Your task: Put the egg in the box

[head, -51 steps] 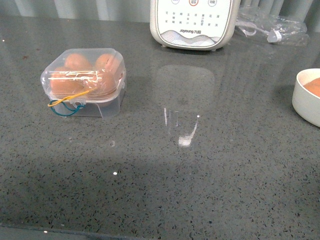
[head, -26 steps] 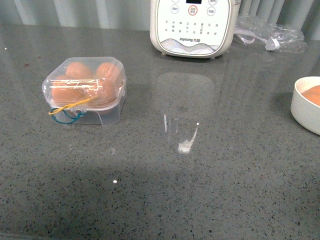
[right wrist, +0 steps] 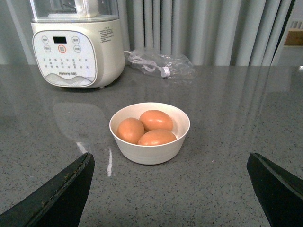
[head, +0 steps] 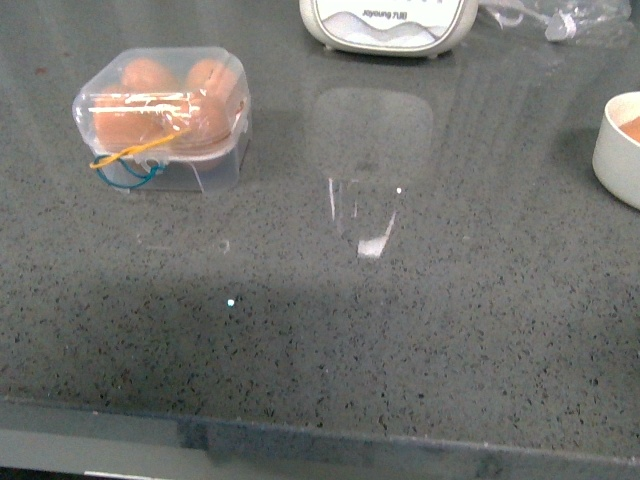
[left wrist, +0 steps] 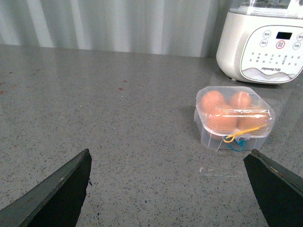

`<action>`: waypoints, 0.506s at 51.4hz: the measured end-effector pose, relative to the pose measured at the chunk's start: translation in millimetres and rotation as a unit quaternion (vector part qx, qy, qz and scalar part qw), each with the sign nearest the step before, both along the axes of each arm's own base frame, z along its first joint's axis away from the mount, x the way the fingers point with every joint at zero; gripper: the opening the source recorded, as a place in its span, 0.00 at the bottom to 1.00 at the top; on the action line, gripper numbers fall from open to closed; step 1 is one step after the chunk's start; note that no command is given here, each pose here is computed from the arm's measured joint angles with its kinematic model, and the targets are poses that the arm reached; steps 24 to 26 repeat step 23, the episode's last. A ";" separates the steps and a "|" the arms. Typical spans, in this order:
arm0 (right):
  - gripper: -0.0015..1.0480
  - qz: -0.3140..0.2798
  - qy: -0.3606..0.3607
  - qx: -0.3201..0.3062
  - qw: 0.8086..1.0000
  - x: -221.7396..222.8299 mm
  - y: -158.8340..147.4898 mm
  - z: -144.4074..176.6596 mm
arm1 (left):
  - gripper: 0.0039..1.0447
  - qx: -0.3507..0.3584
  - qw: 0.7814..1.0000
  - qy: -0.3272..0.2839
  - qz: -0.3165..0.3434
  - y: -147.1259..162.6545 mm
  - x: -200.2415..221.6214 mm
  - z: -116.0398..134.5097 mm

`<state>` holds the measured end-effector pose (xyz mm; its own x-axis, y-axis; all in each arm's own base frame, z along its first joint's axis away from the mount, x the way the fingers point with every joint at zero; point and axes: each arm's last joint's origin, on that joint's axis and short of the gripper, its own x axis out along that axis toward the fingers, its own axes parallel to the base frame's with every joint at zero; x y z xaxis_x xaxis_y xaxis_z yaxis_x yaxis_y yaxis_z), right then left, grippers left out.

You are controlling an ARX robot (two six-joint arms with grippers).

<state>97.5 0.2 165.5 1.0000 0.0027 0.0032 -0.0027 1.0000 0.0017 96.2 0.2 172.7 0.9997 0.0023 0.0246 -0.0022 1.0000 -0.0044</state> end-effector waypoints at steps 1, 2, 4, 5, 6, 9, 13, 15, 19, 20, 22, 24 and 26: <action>0.93 0.000 0.000 0.000 1.000 0.0 0.0 0.0 | 0.94 0.000 1.000 0.000 0.000 0.0 0.0 0.0; 0.93 0.000 0.000 0.000 1.000 0.0 0.0 0.0 | 0.94 0.000 1.000 0.000 0.000 0.0 0.0 0.0; 0.93 0.000 0.000 0.000 1.000 0.0 0.0 0.0 | 0.94 0.000 1.000 0.000 0.000 0.0 0.0 0.1; 0.93 0.000 0.000 0.000 1.000 0.0 0.0 0.0 | 0.94 0.000 1.000 0.000 0.000 0.0 0.0 0.0; 0.93 0.000 0.000 0.000 1.000 0.0 0.0 0.0 | 0.94 0.000 1.000 0.000 0.000 0.0 0.0 0.0; 0.93 0.000 0.000 0.000 1.000 0.0 0.0 0.0 | 0.94 0.000 1.000 0.000 0.000 0.0 0.0 0.0; 0.93 0.000 0.000 0.000 1.000 0.0 0.0 0.0 | 0.94 0.000 1.000 0.000 0.000 0.0 0.0 0.0; 0.93 0.000 0.000 0.000 1.000 0.0 0.0 0.0 | 0.94 0.000 1.000 0.000 0.000 0.0 0.0 0.0; 0.93 0.000 0.000 0.000 1.000 0.0 0.0 0.0 | 0.94 0.000 1.000 0.000 0.000 0.0 0.0 0.0; 0.93 0.000 0.000 0.000 1.000 0.0 0.0 0.0 | 0.94 0.000 1.000 0.000 0.000 0.0 0.0 0.0; 0.93 0.000 0.000 0.000 1.000 0.0 0.0 0.0 | 0.94 0.000 1.000 0.000 0.000 0.0 0.0 0.0; 0.93 0.000 0.000 0.000 1.000 0.0 0.0 0.0 | 0.94 0.000 1.000 0.000 0.000 0.0 0.0 0.0; 0.93 0.000 0.000 0.000 1.000 0.0 0.0 0.0 | 0.94 0.000 1.000 0.000 0.000 0.0 0.0 0.0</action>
